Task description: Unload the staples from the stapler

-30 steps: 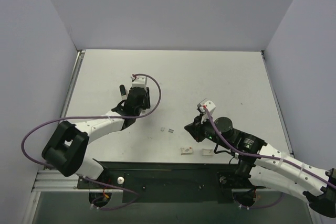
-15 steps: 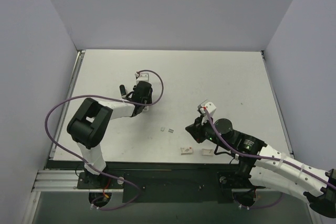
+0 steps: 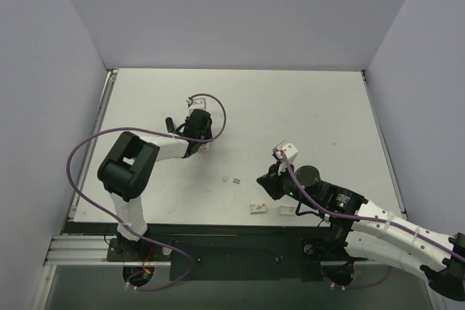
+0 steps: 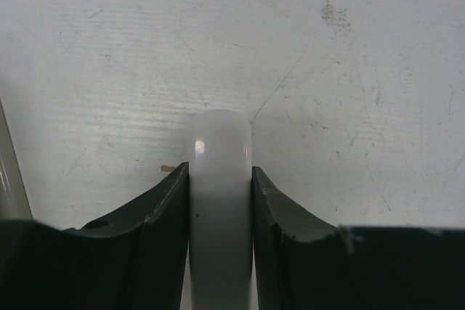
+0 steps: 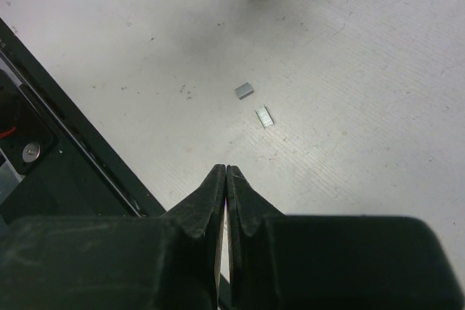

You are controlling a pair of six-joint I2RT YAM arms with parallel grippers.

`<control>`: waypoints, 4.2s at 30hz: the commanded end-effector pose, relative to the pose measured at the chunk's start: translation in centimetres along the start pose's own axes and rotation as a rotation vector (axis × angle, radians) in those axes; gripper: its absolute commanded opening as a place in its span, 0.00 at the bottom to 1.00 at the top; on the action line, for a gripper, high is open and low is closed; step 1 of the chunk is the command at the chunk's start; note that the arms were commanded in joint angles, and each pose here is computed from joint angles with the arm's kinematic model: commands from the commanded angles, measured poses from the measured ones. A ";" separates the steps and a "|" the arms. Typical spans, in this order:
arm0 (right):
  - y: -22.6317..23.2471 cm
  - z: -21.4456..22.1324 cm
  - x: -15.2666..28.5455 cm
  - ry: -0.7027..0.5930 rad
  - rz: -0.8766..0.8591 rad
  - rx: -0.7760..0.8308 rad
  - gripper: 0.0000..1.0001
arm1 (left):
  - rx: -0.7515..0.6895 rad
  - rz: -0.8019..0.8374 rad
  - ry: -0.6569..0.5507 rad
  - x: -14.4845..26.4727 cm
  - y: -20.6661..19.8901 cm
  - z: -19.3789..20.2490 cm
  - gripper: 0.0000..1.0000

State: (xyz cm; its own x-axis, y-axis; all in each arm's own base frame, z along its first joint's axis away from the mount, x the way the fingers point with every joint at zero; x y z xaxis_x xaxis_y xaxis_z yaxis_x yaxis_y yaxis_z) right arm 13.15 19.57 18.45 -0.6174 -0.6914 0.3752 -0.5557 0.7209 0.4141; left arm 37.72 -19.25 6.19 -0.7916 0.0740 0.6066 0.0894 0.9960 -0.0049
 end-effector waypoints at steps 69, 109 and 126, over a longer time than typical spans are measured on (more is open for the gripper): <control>0.9 0.1 -1.0 0.000 -0.030 -0.015 0.18 | -0.184 -0.067 0.037 2.2 -1.7 -3.9 0.52; 1.2 0.9 -2.1 0.045 -0.027 -0.004 0.15 | -0.135 -0.066 0.317 -1.3 2.5 3.3 0.00; 1.7 0.4 -1.3 0.031 -0.048 -0.003 0.15 | -0.023 -0.108 0.115 2.3 4.9 -3.4 0.00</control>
State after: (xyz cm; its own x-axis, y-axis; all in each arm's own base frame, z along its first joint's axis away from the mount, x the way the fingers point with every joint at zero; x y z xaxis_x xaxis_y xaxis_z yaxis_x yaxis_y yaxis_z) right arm 12.76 21.34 16.95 -0.5680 -0.7053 0.4242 -0.5681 0.7089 0.4179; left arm 38.78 -15.61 9.16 -0.7147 -0.0384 0.6983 0.0590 0.9916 0.1149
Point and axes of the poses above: each gripper's point midway between its finger pads, its own x axis back along the fingers, its own y axis along the line the jaws close on, z = x × y, the point moved 6 cm from there along x, back along the fingers, and after that the axes turned 11 degrees about -x, right-handed, at the moved point
